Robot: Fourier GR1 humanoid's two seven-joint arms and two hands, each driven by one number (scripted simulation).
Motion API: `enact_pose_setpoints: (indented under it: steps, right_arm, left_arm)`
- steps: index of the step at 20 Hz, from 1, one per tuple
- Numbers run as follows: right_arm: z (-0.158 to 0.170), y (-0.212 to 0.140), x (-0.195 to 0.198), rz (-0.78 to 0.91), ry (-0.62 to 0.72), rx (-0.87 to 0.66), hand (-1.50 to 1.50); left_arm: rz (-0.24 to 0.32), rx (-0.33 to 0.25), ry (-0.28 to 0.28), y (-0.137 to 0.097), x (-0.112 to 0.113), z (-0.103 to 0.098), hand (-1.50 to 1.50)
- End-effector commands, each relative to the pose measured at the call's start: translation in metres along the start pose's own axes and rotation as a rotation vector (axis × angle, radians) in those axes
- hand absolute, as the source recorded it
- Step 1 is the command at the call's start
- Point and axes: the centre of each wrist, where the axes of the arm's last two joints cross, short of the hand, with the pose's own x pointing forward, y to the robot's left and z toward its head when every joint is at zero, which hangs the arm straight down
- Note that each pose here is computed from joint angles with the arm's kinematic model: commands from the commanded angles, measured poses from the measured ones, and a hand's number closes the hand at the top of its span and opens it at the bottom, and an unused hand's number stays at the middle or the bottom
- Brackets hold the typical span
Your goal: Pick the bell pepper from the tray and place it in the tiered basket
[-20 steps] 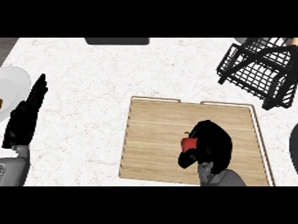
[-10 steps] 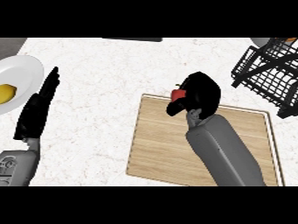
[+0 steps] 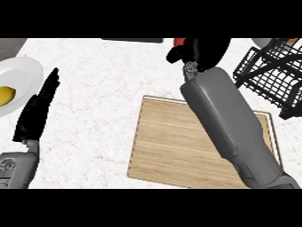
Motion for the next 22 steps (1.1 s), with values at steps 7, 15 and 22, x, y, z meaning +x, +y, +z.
enact_pose_setpoints:
  steps: [7, 15, 22]
  right_arm:
    - [-0.053, -0.044, 0.055, 0.123, 0.140, -0.222, 1.50]
    - [-0.095, -0.061, 0.044, 0.089, 0.118, -0.157, 1.50]
    - [-0.137, -0.060, -0.001, 0.312, 0.150, -0.216, 1.50]
  left_arm:
    - [0.007, 0.032, 0.031, 0.006, -0.008, 0.003, 0.00]
    - [0.014, 0.018, 0.028, -0.002, -0.005, 0.011, 0.00]
    - [0.009, 0.042, 0.032, 0.015, 0.001, -0.002, 0.00]
